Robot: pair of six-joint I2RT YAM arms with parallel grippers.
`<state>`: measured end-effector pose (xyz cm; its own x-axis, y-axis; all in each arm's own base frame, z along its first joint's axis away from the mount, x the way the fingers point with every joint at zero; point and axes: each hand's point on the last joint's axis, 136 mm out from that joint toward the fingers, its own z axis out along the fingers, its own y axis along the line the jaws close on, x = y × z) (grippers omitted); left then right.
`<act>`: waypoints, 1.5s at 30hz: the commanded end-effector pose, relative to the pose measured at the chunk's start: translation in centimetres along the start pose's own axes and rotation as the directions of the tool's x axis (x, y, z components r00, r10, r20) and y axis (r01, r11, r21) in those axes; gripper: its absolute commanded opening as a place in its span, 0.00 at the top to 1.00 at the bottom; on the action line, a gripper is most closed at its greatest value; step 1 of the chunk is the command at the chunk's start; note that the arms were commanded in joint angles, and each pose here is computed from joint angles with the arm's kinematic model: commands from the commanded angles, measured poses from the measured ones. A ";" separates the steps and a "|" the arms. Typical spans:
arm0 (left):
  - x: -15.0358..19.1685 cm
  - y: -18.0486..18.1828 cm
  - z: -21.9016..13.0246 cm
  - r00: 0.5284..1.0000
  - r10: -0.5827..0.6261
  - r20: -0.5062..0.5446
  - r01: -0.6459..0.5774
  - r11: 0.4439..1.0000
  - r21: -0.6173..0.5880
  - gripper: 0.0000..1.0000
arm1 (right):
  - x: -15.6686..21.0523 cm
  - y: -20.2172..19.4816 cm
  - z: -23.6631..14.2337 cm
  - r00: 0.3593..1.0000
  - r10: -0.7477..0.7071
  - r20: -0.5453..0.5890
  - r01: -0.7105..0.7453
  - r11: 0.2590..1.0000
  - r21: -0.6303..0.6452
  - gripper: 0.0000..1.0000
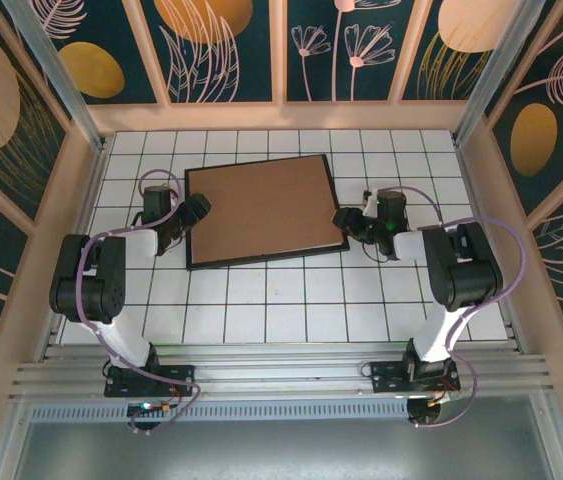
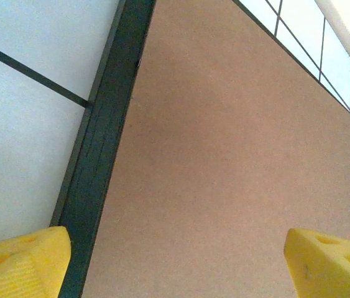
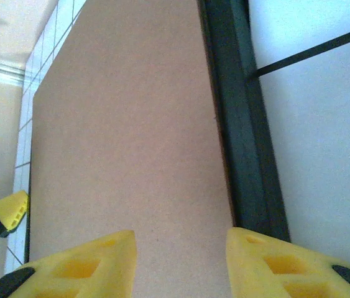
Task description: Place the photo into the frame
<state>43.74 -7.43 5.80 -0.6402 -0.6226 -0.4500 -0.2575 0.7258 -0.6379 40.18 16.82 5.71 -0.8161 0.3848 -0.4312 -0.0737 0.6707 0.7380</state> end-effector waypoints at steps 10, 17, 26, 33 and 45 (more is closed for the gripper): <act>0.3 0.5 0.5 1.000 0.025 -0.009 -0.025 1.000 -0.017 0.11 | -2.2 1.1 -1.6 0.984 -0.170 0.046 0.163 0.978 0.127 0.55; -0.9 1.6 0.0 0.998 0.042 0.053 -0.037 0.995 -0.094 0.11 | -3.7 -1.0 -0.9 0.960 -0.281 -0.007 0.274 0.930 0.246 0.48; -2.3 1.7 1.4 0.996 0.034 0.087 -0.024 0.993 -0.117 0.10 | -3.7 -2.2 2.0 0.960 -0.260 -0.105 0.275 0.945 0.176 0.46; -1.9 1.2 3.7 0.999 0.035 0.028 -0.032 0.996 -0.080 0.12 | -2.1 -0.2 3.3 0.973 -0.182 -0.140 0.183 0.983 -0.001 0.38; 0.6 -0.4 2.9 0.998 0.024 -0.053 -0.021 0.999 0.050 0.19 | 2.9 1.8 -1.5 0.981 -0.103 -0.162 0.090 0.992 -0.084 0.42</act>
<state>46.98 -6.55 4.11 -0.6223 -0.6107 -0.4897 -0.2608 0.7516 -0.6059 38.94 16.69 4.43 -0.8746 0.2142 -0.4349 -0.1643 0.7131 0.6816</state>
